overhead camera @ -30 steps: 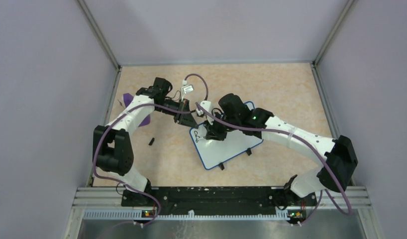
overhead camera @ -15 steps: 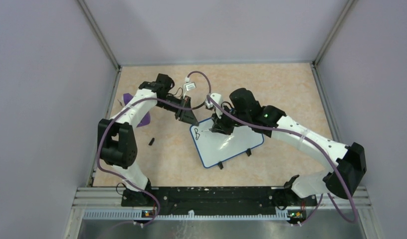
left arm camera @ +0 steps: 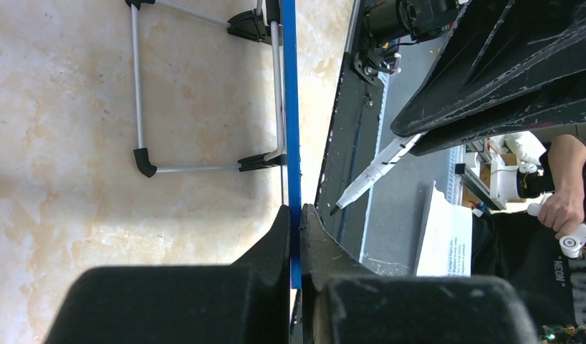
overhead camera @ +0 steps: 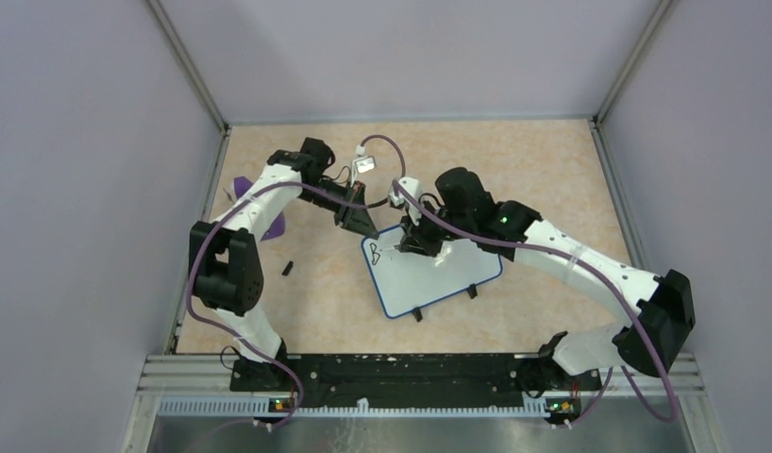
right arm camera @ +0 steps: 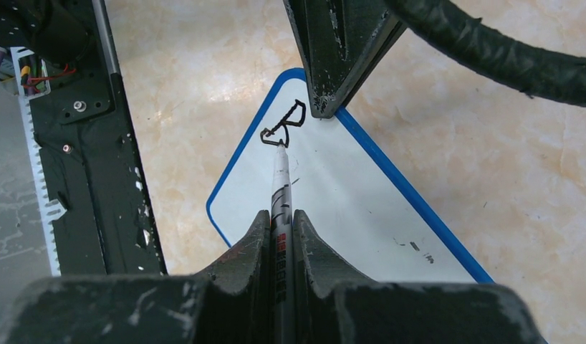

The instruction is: Write a sentence on the whiteboard

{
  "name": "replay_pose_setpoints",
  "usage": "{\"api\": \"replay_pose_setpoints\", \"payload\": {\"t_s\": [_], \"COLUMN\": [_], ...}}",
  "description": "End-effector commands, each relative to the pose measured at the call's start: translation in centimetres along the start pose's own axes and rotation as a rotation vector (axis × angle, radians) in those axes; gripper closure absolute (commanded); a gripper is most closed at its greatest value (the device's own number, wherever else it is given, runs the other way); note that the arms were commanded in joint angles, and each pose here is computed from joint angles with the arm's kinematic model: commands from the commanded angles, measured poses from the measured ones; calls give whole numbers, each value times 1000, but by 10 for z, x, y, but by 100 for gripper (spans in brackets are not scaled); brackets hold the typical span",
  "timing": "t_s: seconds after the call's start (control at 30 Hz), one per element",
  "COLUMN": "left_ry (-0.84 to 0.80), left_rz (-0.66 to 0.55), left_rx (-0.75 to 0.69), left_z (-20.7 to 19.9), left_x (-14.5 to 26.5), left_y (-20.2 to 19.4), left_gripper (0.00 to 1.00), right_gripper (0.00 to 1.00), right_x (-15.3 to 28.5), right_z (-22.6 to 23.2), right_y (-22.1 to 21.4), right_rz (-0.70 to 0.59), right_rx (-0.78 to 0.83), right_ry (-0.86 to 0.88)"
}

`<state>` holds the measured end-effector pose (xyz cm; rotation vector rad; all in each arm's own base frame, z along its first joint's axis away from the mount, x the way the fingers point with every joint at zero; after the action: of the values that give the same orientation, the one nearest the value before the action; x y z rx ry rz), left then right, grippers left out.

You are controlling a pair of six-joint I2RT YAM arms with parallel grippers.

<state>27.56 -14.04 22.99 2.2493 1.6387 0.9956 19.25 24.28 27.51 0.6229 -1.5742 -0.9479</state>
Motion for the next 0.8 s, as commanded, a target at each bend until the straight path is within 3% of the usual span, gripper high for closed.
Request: {"api": "replay_pose_setpoints", "payload": {"t_s": [0.0,0.77], "left_ry": [9,10], "left_rz": [37,48], "left_rx": [-82,-81], "left_z": [5,2], "left_x": [-11,-17], "left_y": [5,2], "left_gripper": [100,100], "right_gripper": [100,100], "right_x": [0,0], "right_z": [0,0], "right_y": [4,2], "right_rz": [-43,-48], "right_rx": [9,8], "right_ry": [9,-12]}}
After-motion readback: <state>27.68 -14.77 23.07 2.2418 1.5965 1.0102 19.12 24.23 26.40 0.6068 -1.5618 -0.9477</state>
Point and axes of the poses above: each gripper's point midway between its finger pads, its own x axis back along the fingers, its own z axis along the line the jaws close on, y = z × x, the point moved 10 cm from there along x, back along the fingers, and after that the axes turned 5 degrees about x, right-handed, at the moved point
